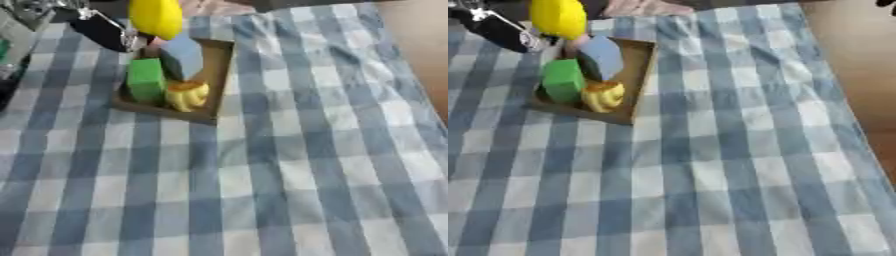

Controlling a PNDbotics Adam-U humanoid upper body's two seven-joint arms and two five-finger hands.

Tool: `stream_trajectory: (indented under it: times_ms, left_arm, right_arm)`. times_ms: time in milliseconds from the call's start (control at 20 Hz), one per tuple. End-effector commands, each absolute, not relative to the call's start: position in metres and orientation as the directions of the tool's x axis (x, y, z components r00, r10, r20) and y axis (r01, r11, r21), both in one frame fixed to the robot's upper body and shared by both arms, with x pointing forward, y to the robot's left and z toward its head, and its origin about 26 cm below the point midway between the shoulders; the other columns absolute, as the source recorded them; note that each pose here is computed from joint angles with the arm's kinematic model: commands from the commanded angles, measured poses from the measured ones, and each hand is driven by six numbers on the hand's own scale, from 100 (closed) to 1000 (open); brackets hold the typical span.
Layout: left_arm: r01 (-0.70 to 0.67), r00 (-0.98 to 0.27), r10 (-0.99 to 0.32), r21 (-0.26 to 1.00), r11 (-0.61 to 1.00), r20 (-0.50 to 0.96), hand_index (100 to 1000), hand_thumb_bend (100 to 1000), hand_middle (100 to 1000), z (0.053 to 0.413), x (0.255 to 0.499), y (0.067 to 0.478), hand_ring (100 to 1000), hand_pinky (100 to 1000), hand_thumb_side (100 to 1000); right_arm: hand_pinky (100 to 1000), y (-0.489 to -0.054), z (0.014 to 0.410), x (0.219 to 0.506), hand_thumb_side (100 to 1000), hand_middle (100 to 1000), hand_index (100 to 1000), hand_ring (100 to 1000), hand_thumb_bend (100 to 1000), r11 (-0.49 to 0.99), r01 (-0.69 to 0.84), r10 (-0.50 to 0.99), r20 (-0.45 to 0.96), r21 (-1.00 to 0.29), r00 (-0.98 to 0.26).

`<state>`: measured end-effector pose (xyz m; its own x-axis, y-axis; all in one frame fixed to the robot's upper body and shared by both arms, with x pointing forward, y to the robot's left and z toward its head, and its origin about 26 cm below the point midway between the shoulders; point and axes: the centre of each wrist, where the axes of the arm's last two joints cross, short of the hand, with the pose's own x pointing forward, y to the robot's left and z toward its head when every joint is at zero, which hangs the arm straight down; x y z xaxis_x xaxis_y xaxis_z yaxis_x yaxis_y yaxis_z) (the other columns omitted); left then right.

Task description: Pick up objects on the table and place them in the box.

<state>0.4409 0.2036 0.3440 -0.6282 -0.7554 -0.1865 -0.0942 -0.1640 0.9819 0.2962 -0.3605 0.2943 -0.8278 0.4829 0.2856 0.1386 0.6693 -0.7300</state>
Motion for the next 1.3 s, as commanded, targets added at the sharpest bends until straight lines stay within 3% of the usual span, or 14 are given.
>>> stream_trajectory:
  times_ms: [50,450,550,700,850,1050,1150,1300]
  left_arm:
    - [-0.107,-0.588,-0.789,0.983,-0.146,-0.181,664,100,526,0.345,0.458,0.206,650,726,247]
    - [-0.116,-0.567,-0.797,0.978,-0.174,-0.209,695,100,601,0.321,0.481,0.199,715,779,252]
    - [-0.115,-0.568,-0.793,0.975,-0.188,-0.220,733,100,637,0.318,0.482,0.199,746,800,248]
    - [-0.113,-0.575,-0.784,0.972,-0.207,-0.234,864,100,754,0.315,0.483,0.199,836,864,242]
    - [-0.118,-0.575,-0.779,0.967,-0.224,-0.250,941,256,843,0.315,0.482,0.200,914,924,261]
    - [-0.131,-0.557,-0.780,0.957,-0.258,-0.286,954,419,865,0.318,0.480,0.202,936,939,353]
    - [-0.135,-0.544,-0.785,0.954,-0.269,-0.298,958,439,870,0.318,0.479,0.204,940,942,349]
    - [-0.140,-0.530,-0.792,0.952,-0.270,-0.303,954,412,867,0.318,0.478,0.206,938,939,256]
  right_arm:
    - [870,-0.359,0.309,0.291,470,437,761,615,100,0.643,0.158,0.484,0.238,-0.750,-0.842]
    - [871,-0.357,0.311,0.291,470,436,761,615,100,0.646,0.155,0.477,0.236,-0.747,-0.847]
    - [871,-0.357,0.311,0.291,470,436,761,615,100,0.648,0.156,0.476,0.236,-0.746,-0.847]
    - [872,-0.358,0.310,0.291,470,435,761,615,100,0.649,0.155,0.477,0.240,-0.745,-0.845]
    - [873,-0.358,0.308,0.292,470,434,761,614,100,0.650,0.152,0.479,0.246,-0.744,-0.843]
    - [873,-0.359,0.307,0.292,470,434,761,614,100,0.650,0.147,0.480,0.254,-0.745,-0.840]
    - [873,-0.359,0.306,0.292,470,434,761,614,100,0.651,0.145,0.480,0.257,-0.745,-0.839]
    - [873,-0.360,0.305,0.292,470,434,761,614,100,0.653,0.143,0.481,0.261,-0.744,-0.837]
